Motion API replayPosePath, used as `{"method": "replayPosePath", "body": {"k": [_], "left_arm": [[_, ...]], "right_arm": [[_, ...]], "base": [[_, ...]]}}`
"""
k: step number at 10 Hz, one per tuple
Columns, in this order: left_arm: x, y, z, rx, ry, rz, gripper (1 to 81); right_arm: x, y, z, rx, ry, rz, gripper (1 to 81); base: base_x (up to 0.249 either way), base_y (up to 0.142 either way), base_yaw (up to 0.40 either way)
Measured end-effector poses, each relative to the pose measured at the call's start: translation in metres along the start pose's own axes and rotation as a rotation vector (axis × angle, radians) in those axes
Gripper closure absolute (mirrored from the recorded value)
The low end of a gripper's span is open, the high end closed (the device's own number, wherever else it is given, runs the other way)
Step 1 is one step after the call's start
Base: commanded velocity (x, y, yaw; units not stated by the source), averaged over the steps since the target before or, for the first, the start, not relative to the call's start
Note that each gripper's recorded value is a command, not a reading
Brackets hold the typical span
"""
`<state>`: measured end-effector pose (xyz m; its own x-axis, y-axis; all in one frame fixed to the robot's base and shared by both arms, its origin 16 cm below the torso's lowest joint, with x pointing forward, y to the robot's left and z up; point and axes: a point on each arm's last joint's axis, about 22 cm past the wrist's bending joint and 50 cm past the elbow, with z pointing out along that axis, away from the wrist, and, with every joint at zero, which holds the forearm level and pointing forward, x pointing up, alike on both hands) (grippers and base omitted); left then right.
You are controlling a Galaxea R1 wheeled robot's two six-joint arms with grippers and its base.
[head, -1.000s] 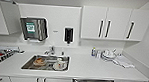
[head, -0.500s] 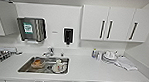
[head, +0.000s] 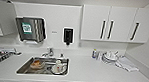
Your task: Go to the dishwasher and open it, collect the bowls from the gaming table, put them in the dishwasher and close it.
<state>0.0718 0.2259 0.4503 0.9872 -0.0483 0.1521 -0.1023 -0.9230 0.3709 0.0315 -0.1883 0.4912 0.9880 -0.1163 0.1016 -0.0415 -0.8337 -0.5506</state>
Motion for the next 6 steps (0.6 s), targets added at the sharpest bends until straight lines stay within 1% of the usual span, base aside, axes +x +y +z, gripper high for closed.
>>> {"method": "replayPosePath", "body": {"k": [2, 4, 5, 6], "left_arm": [[-0.005, 0.000, 0.000, 0.000, -0.006, -0.002, 1.0], [-0.005, 0.000, -0.001, -0.002, -0.002, -0.003, 1.0], [-0.006, -0.002, -0.005, -0.007, 0.012, -0.005, 1.0], [-0.007, -0.009, -0.011, -0.007, 0.033, -0.008, 1.0]], "right_arm": [[-0.004, 0.000, 0.000, 0.000, -0.003, 0.003, 1.0], [-0.003, 0.005, -0.004, -0.007, -0.001, 0.003, 1.0], [-0.002, 0.010, -0.009, -0.010, -0.001, 0.004, 1.0], [-0.001, 0.011, -0.013, -0.008, 0.000, 0.004, 1.0]], "base": [[0.000, 0.000, 0.000], [0.000, 0.000, 0.000], [0.000, 0.000, 0.000], [0.000, 0.000, 0.000]]}}
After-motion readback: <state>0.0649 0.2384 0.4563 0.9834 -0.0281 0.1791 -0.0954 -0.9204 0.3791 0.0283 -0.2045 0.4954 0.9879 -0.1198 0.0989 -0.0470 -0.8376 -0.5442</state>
